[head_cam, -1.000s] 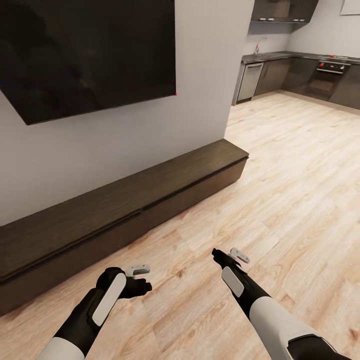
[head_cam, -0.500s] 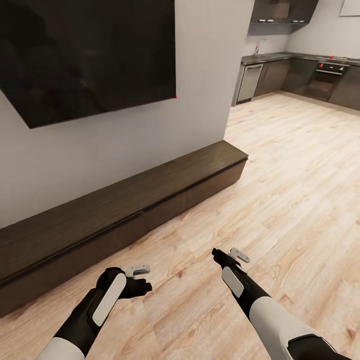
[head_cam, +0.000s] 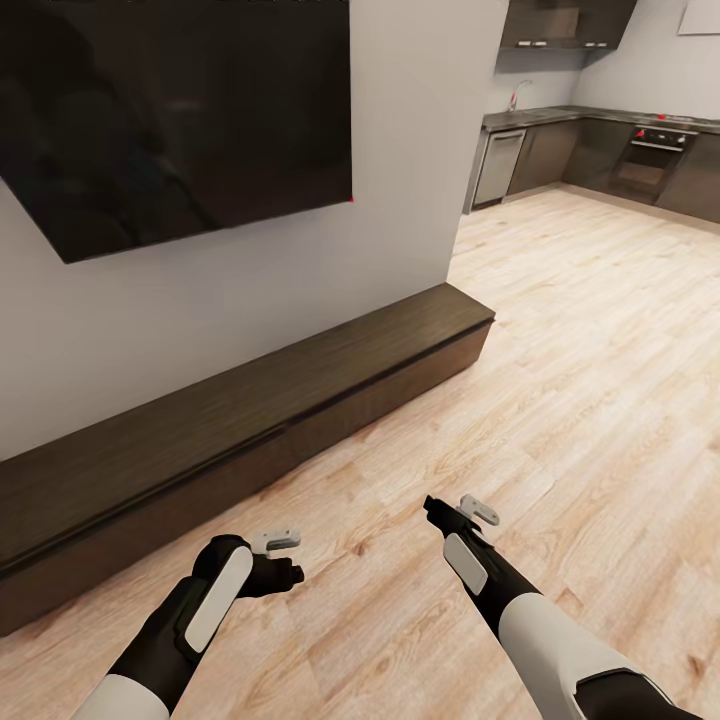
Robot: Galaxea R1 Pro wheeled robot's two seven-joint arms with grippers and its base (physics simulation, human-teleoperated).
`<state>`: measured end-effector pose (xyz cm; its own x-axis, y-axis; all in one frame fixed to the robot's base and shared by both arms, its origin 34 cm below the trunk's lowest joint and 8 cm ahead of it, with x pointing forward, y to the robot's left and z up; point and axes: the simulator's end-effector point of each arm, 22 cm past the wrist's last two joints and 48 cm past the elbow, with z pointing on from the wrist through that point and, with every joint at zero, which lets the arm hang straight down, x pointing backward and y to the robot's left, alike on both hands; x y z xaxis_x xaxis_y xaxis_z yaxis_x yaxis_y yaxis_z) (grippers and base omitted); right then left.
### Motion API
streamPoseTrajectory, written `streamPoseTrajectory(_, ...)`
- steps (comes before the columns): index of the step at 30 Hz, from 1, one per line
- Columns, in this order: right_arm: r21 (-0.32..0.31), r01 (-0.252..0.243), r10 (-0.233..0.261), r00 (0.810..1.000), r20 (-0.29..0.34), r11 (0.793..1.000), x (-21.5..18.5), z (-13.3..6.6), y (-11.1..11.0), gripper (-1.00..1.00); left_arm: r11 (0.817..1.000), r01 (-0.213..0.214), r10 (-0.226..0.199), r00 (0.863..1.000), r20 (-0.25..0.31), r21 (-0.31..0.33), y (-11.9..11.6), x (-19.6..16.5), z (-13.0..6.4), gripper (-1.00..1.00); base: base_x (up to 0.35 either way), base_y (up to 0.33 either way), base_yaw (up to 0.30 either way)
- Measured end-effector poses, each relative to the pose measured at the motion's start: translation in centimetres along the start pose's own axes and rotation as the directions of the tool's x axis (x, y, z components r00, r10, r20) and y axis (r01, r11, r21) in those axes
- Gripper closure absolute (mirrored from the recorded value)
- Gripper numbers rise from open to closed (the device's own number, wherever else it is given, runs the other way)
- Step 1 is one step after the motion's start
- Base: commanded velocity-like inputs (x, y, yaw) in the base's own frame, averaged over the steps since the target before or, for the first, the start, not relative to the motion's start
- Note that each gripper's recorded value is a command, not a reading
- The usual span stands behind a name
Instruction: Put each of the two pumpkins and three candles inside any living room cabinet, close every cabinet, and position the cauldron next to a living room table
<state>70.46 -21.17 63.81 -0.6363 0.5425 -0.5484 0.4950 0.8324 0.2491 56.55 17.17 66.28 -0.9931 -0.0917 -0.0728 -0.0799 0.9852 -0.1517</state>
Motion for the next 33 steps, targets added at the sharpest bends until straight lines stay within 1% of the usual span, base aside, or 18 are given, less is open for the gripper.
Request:
streamPoseTrajectory(18, 0.000, 0.002, -0.002, 1.000, -0.005, 1.000, -0.7, -1.9, 0.3, -1.00, 1.000, 0.000, 0.000, 1.000, -0.002, 0.000, -0.3, 0.3, -2.0, -1.00, 0.000, 0.000, 0.000)
streamPoseTrajectory(19, 0.000, 0.003, -0.003, 1.000, -0.007, 1.000, -0.7, -2.0, 0.3, -1.00, 1.000, 0.001, -0.001, 1.000, -0.012, -0.007, -0.1, 0.7, -1.9, -1.00, 0.000, 0.000, 0.000)
streamPoseTrajectory(21, 0.000, 0.004, -0.004, 1.000, -0.006, 1.000, -0.8, -2.2, 0.3, -1.00, 1.000, 0.000, -0.001, 1.000, -0.016, -0.010, 0.0, 0.9, -2.0, -1.00, 0.000, 0.000, 0.000)
streamPoseTrajectory(33, 0.002, 0.017, -0.017, 1.000, -0.001, 1.000, -1.4, -3.3, 0.4, -1.00, 1.000, 0.000, 0.000, 1.000, -0.018, -0.017, 0.1, 1.2, -3.1, -1.00, 0.000, 0.000, 0.000)
